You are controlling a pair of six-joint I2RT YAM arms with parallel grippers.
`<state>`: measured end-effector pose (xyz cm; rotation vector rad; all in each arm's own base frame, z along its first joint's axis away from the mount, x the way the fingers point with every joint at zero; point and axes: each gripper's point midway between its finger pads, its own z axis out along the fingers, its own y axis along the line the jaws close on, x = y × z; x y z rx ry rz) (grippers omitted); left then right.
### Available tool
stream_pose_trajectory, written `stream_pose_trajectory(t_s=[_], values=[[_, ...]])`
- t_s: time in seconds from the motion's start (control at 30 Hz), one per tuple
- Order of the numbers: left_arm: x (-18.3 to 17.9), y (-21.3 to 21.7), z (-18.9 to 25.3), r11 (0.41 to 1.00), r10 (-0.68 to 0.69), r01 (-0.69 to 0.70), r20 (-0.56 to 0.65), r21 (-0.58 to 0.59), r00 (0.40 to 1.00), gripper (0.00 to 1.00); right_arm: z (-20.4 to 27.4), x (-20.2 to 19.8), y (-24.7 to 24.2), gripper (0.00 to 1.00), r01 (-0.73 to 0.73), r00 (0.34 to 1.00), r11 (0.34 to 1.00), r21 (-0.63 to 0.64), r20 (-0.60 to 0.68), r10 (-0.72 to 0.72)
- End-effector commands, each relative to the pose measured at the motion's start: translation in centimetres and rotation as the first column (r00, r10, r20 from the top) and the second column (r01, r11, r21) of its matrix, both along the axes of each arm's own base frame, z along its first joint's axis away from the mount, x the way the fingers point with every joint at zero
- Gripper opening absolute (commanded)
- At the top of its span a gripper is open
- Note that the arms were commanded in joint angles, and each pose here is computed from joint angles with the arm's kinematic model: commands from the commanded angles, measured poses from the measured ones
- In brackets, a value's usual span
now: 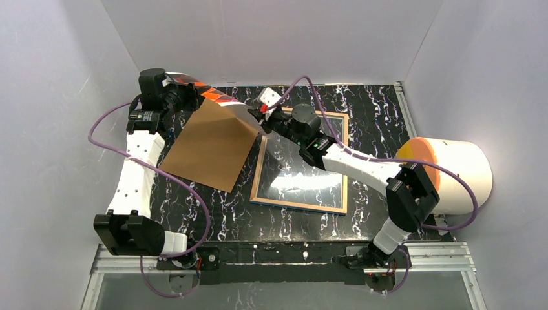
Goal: Put the photo into the frame
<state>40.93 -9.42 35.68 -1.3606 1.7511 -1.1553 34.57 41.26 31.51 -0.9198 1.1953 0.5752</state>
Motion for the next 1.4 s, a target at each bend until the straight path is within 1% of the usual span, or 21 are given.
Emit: stream_pose_trajectory(t_s=[0.0, 0.07, 0.13, 0.2, 0.27, 0.33, 0.37, 0.47, 0.57, 0.6, 0.67, 0.73, 0.8, 0.83, 0.97, 1.03, 1.07, 1.13, 1.2, 1.23, 1.37], values=[[-0.9, 0.0, 0.9, 1.0, -0.01, 0.01, 0.018, -0.009, 1.0, 0.0, 3.3, -0.3, 0.1, 0.01, -0.022, 0.999, 0.998, 0.053, 0.043, 0.02], [-0.7, -0.1, 1.1, 1.0, -0.02, 0.02, 0.027, 0.004, 0.999, 0.01, 3.6, -0.4, 0.0, 0.01, -0.032, 0.999, 0.997, 0.065, 0.036, 0.03], [-0.5, -0.2, 1.4, 0.999, -0.032, 0.031, 0.036, 0.014, 0.999, 0.15, 4.0, -0.7, -0.1, 0.01, -0.044, 0.999, 0.996, 0.081, 0.023, 0.043], [-0.3, -0.1, 1.7, 0.999, -0.038, 0.036, 0.048, 0.033, 0.998, 0.31, 4.2, -0.7, -0.3, 0.01, -0.05, 0.999, 0.994, 0.1, -0.017, 0.052], [-0.1, 0.0, 1.9, 0.998, -0.041, 0.038, 0.067, 0.058, 0.997, 0.55, 4.9, -0.6, -1.0, 0.01, -0.051, 0.997, 0.991, 0.124, -0.053, 0.058], [0.0, 0.1, 2.3, 0.993, -0.062, 0.052, 0.092, 0.103, 0.994, 0.73, 5.5, -0.5, -2.0, 0.01, -0.047, 0.99, 0.984, 0.172, -0.123, 0.068], [0.3, 0.1, 2.5, 0.99, -0.076, 0.063, 0.103, 0.127, 0.992, 0.79, 5.7, -0.4, -2.6, 0.01, -0.039, 0.984, 0.979, 0.198, -0.162, 0.072], [0.9, -0.5, 3.1, 0.973, -0.153, 0.125, 0.135, 0.194, 0.979, 0.92, 5.9, 0.4, -4.8, 0.01, 0.016, 0.951, 0.965, 0.261, -0.301, 0.066], [1.6, -1.2, 3.8, 0.952, -0.226, 0.181, 0.169, 0.246, 0.959, 0.98, 5.3, 1.5, -7.7, 0.01, 0.122, 0.887, 0.94, 0.32, -0.46, 0.042], [1.8, -1.4, 4.0, 0.945, -0.247, 0.196, 0.178, 0.263, 0.953, 0.98, 5.0, 2.2, -8.9, 0.01, 0.172, 0.855, 0.926, 0.336, -0.518, 0.029], [2.0, -1.5, 4.8, 0.93, -0.277, 0.207, 0.21, 0.303, 0.937, 0.98, 4.0, 3.5, -11.5, 0.01, 0.285, 0.765, 0.889, 0.358, -0.644, 0.015], [2.2, -1.6, 5.0, 0.921, -0.295, 0.212, 0.227, 0.328, 0.928, 0.98, 2.2, 4.6, -14.1, 0.01, 0.393, 0.633, 0.854, 0.341, -0.774, 0.018], [2.4, -1.6, 4.7, 0.911, -0.312, 0.221, 0.23, 0.349, 0.922, 0.98, 0.2, 5.6, -16.6, 0.01, 0.499, 0.485, 0.821, 0.276, -0.875, 0.0], [2.4, -1.7, 4.4, 0.907, -0.32, 0.229, 0.224, 0.354, 0.921, 0.99, -0.7, 5.7, -17.5, 0.01, 0.518, 0.427, 0.819, 0.248, -0.904, 0.004], [2.8, -2.0, 2.2, 0.889, -0.36, 0.275, 0.185, 0.367, 0.914, 0.98, -4.3, 5.2, -20.7, 0.01, 0.547, 0.258, 0.813, 0.2, -0.964, 0.064], [2.8, -2.3, 0.8, 0.879, -0.381, 0.304, 0.158, 0.367, 0.911, 0.98, -6.6, 4.4, -21.8, 0.01, 0.559, 0.161, 0.816, 0.145, -0.985, 0.065], [2.7, -2.5, 0.0, 0.874, -0.389, 0.316, 0.142, 0.368, 0.91, 0.98, -7.6, 4.0, -22.3, 0.01, 0.558, 0.124, 0.822, 0.117, -0.991, 0.057], [2.5, -2.7, -1.7, 0.866, -0.399, 0.336, 0.109, 0.37, 0.91, 0.98, -9.4, 3.2, -23.2, 0.01, 0.554, 0.07, 0.83, 0.065, -0.997, 0.031], [2.3, -3.0, -3.1, 0.855, -0.414, 0.358, 0.08, 0.376, 0.907, 0.98, -10.9, 2.5, -24.2, 0.01, 0.552, 0.036, 0.833, 0.024, -0.999, 0.005], [2.2, -3.1, -3.9, 0.851, -0.417, 0.365, 0.064, 0.377, 0.906, 0.98, -11.4, 2.2, -24.6, 0.01, 0.547, 0.028, 0.837, 0.013, -1.0, -0.003], [1.8, -3.5, -7.1, 0.831, -0.434, 0.401, -0.002, 0.385, 0.901, 0.98, -12.0, 2.2, -25.9, 0.01, 0.522, 0.049, 0.853, 0.01, -0.999, -0.018]])
